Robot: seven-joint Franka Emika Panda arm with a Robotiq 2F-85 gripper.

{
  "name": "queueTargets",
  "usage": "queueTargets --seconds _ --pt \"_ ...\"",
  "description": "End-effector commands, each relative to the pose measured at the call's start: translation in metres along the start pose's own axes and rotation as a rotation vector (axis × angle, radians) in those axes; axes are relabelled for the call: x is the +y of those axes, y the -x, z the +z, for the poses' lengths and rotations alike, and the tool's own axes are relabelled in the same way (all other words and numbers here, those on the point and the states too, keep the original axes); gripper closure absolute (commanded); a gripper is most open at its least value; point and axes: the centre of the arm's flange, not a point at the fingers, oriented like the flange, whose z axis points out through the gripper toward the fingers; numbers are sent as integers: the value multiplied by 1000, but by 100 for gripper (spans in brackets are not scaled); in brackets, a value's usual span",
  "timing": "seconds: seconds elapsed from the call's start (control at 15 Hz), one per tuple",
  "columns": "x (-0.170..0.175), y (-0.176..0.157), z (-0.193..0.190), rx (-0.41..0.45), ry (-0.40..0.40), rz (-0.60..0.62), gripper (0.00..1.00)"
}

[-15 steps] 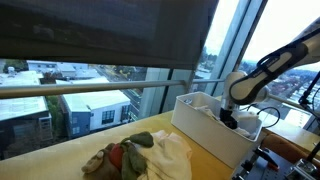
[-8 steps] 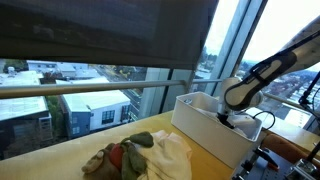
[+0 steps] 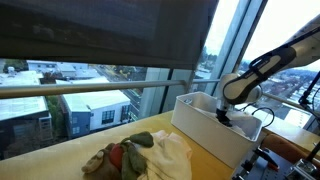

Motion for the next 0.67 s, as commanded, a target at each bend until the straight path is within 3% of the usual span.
queueTargets --seconds 0.0,0.2,0.6 --pt "10 11 -26 -54 -95 6 93" --pt "20 21 -58 -59 -136 20 94" --pt "32 48 -167 24 -165 29 94"
